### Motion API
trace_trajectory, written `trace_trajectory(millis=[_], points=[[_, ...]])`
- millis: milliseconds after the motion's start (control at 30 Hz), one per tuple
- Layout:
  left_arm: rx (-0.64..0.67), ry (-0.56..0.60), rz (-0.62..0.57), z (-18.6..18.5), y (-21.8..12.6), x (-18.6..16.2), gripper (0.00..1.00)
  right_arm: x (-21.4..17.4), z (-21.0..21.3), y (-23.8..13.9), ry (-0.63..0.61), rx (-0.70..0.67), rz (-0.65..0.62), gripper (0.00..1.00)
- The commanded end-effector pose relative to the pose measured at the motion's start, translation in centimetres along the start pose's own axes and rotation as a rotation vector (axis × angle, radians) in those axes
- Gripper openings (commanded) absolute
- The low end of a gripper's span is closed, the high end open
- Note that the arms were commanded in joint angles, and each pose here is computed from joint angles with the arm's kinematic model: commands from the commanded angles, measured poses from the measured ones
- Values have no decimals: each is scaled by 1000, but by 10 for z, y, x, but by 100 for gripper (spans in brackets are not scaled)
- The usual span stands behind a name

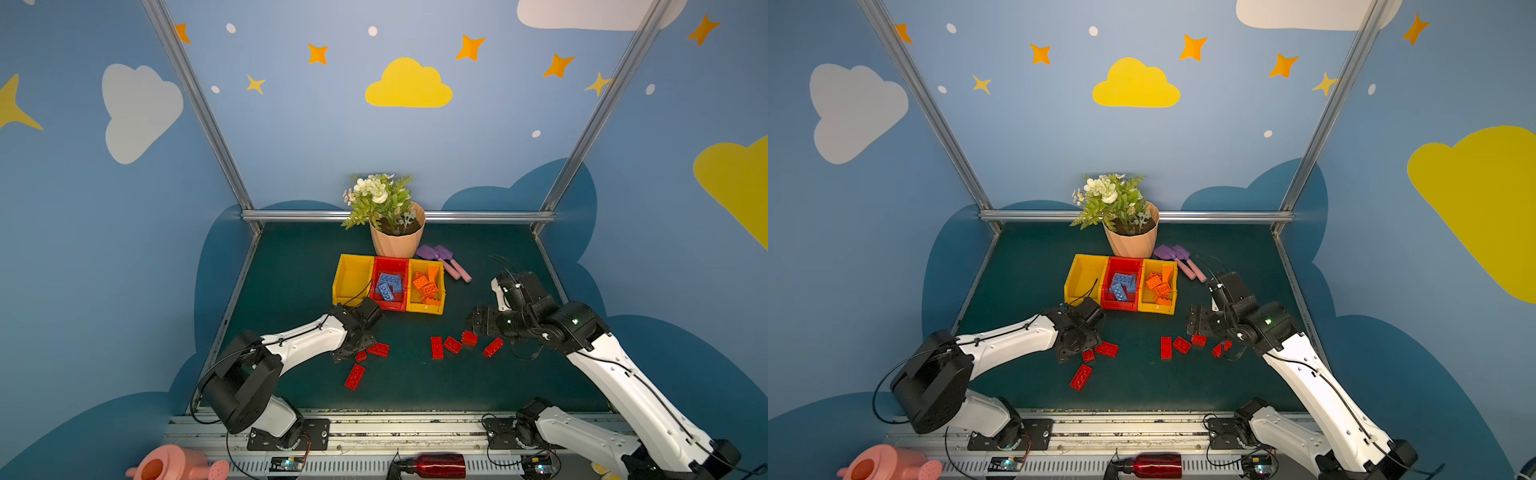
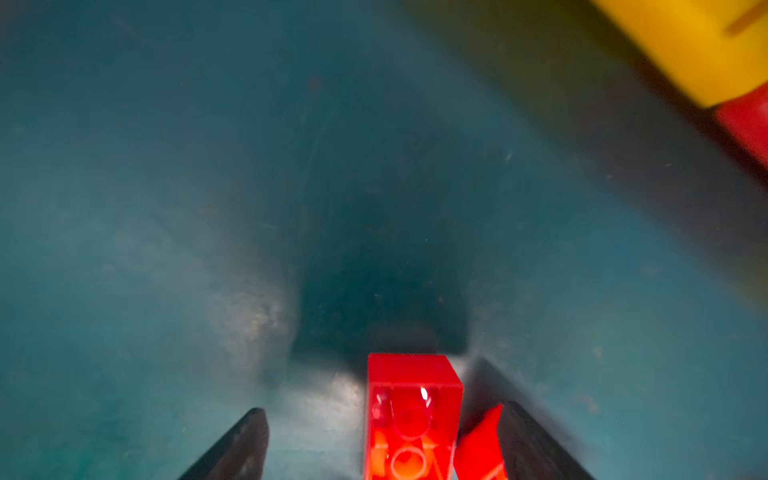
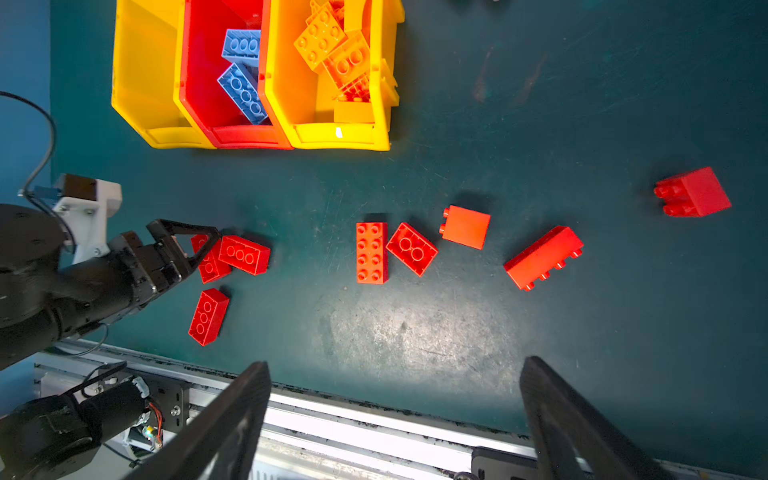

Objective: Sort the legos into containers by color
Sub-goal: 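Carry the red brick with the left gripper over the empty yellow bin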

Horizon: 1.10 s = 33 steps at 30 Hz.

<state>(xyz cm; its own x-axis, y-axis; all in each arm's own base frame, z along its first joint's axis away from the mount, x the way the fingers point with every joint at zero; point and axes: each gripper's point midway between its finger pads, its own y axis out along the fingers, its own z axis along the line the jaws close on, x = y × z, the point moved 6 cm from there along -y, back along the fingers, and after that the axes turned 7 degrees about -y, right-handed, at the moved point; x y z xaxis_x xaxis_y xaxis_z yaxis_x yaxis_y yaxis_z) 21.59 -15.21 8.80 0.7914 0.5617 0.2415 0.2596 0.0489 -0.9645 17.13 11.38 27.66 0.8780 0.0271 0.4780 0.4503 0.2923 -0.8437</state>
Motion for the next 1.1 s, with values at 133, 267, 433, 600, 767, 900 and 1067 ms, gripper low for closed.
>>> trace_trajectory(millis=[133,267,433,600,767,900,1067], points=[[34,19,20,7,5,-7,74,-9,-7,-3,21,-26,17,92],[39,13,29,11,9,-11,69,-5,-5,2,7,-29,30,92],[59,7,38,14,18,-15,55,5,0,6,-10,-16,28,92],[98,30,22,9,23,-11,39,14,4,8,-25,-7,28,92],[111,56,-2,1,16,1,25,22,7,8,-42,-8,25,92],[98,79,-69,-6,-9,24,24,29,9,6,-40,0,14,92],[43,76,-129,-18,-40,71,24,34,15,5,-39,47,4,92]])
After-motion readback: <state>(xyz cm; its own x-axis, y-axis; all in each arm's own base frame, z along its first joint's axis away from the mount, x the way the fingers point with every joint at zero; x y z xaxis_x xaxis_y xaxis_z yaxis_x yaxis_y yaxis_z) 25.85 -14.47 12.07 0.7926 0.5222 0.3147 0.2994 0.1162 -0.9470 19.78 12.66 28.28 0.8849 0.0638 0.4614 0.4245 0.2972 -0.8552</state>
